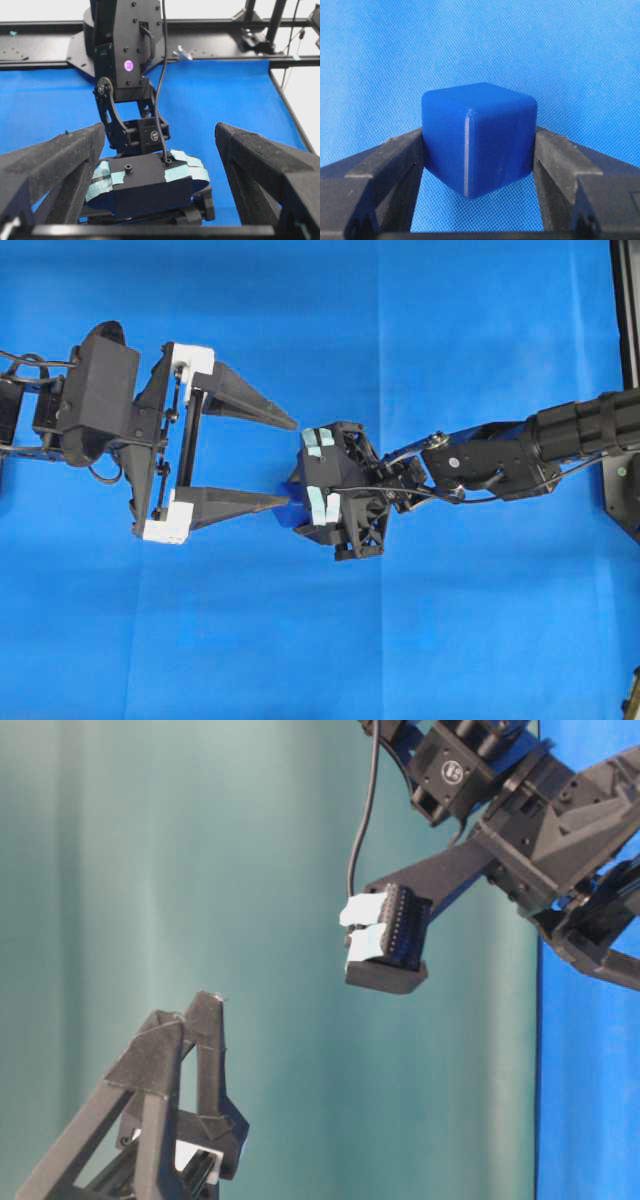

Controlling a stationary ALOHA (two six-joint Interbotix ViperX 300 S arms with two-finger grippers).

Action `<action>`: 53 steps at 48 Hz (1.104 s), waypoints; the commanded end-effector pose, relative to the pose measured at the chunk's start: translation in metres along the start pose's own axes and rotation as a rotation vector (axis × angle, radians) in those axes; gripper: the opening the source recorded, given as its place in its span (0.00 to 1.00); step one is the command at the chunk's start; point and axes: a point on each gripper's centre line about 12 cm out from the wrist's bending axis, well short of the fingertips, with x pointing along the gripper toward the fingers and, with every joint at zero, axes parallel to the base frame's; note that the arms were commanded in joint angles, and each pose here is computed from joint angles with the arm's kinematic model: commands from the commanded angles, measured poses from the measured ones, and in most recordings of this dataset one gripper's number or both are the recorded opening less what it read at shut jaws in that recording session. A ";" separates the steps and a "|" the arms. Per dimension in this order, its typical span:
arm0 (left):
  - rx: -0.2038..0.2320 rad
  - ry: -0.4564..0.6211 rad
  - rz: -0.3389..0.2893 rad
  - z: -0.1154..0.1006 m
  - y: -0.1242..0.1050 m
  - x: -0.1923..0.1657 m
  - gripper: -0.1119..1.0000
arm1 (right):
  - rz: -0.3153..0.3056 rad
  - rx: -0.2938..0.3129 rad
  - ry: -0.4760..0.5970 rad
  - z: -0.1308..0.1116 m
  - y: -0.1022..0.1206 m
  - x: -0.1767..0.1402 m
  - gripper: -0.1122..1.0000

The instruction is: Handover the blue block to the right arm after grasping it with the left arm, then place it in the designated position.

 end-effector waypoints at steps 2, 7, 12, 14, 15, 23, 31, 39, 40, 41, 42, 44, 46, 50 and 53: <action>0.000 -0.037 0.004 0.013 0.001 0.000 0.94 | 0.011 -0.006 -0.029 0.008 0.003 -0.004 0.52; 0.000 -0.035 0.004 0.012 0.001 0.000 0.94 | 0.008 -0.004 -0.024 0.007 0.002 -0.004 0.52; 0.000 -0.035 0.006 0.012 0.002 0.000 0.94 | 0.008 -0.004 -0.024 0.007 0.002 -0.004 0.52; 0.000 -0.034 0.006 0.012 0.002 0.000 0.94 | 0.007 -0.006 -0.021 0.007 0.002 -0.004 0.52; 0.000 -0.035 0.006 0.012 0.002 0.000 0.94 | 0.008 -0.006 -0.024 0.007 0.002 -0.004 0.52; 0.001 -0.035 0.007 0.013 0.003 0.000 0.94 | 0.007 -0.006 -0.023 0.007 0.002 -0.004 0.52; 0.001 -0.037 0.007 0.013 0.003 0.000 0.94 | 0.003 0.000 -0.020 0.007 0.002 -0.004 0.53; 0.001 -0.037 0.007 0.013 0.003 0.000 0.94 | -0.011 0.008 -0.007 0.006 0.000 -0.004 0.75; 0.001 -0.038 0.007 0.013 0.003 0.000 0.94 | -0.013 0.008 -0.005 0.006 0.000 -0.004 0.80; 0.001 -0.035 0.007 0.013 0.003 0.000 0.94 | -0.014 0.010 -0.003 0.006 0.000 -0.004 0.85; 0.001 -0.038 0.007 0.013 0.003 0.000 0.94 | -0.017 0.010 0.000 0.005 -0.001 -0.004 0.89; 0.001 -0.037 0.007 0.013 0.003 0.000 0.94 | -0.019 0.011 0.002 0.005 -0.001 -0.004 0.95; 0.001 -0.037 0.007 0.013 0.003 0.000 0.94 | -0.021 0.013 0.003 0.005 -0.001 -0.004 0.97; 0.001 -0.035 0.007 0.013 0.003 0.000 0.94 | -0.023 0.017 0.005 0.005 -0.001 -0.004 0.91; 0.001 -0.035 0.007 0.013 0.003 0.000 0.94 | -0.023 0.017 0.005 0.005 -0.001 -0.004 0.91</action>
